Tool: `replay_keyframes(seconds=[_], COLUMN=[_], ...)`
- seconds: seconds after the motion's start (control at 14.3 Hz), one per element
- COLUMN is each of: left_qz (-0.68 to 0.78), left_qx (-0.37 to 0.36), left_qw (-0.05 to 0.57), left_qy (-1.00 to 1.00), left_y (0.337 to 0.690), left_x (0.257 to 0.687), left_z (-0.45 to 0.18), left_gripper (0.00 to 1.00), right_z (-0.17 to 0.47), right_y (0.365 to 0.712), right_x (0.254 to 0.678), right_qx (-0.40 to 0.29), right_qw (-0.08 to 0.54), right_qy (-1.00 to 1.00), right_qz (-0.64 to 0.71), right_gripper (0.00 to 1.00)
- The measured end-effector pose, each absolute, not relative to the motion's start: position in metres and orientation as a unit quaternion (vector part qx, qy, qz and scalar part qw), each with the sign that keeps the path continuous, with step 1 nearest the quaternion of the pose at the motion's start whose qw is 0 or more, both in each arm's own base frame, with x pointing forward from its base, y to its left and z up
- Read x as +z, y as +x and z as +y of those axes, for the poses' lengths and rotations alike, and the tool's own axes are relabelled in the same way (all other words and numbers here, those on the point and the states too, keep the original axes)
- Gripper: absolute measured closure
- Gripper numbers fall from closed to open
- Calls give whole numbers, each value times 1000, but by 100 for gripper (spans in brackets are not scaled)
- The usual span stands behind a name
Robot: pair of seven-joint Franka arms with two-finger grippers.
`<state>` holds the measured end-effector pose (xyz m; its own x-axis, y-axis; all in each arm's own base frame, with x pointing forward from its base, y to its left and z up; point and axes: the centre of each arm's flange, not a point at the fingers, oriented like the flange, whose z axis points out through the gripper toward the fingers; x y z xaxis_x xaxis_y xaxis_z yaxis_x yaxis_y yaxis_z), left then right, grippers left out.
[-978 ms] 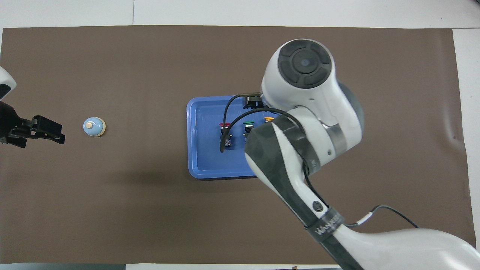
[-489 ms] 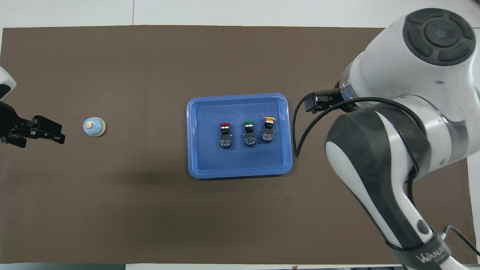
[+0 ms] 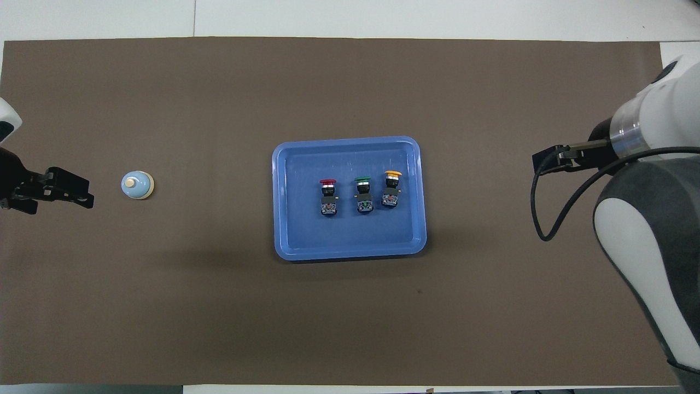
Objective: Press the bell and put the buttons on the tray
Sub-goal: 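Withdraw the right gripper while the left gripper reaches the bell, then press down on the call bell with the left gripper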
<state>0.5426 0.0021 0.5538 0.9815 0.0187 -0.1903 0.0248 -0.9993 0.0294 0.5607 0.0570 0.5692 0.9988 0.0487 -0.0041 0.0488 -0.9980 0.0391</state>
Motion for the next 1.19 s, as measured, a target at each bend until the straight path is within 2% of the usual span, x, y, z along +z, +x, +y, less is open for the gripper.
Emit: replay_keyframes(seconds=[0.07, 0.14, 0.21, 0.28, 0.42, 0.49, 0.56, 0.7, 1.19], left_qz=[17, 27, 36, 44, 54, 57, 58, 59, 59], left_qx=[-79, -62, -53, -45, -32, -32, -34, -34, -5], left_qw=[15, 15, 15, 15, 15, 15, 15, 14, 12], left_qy=[997, 998, 998, 998, 998, 998, 998, 998, 998], left_y=[547, 551, 553, 555, 556, 556, 557, 564, 603], left_x=[554, 554, 550, 544, 526, 516, 504, 479, 390], left_z=[2, 3, 4, 8, 18, 21, 21, 22, 37], left_gripper=[7, 7, 11, 29, 52, 60, 77, 99, 99], right_z=[47, 41, 39, 37, 34, 33, 33, 36, 37], right_y=[562, 562, 562, 562, 560, 559, 557, 556, 556], right_x=[568, 567, 567, 566, 564, 563, 562, 561, 561], right_qx=[-3, -4, -4, -6, -17, -23, -29, -34, -34], right_qw=[20, 20, 20, 20, 20, 20, 20, 11, 6], right_qy=[1000, 1000, 1000, 1000, 1000, 999, 999, 999, 999], right_qz=[20, 18, 16, 14, 11, 11, 10, 10, 9], right_gripper=[0, 0, 0, 0, 0, 0, 0, 0, 0])
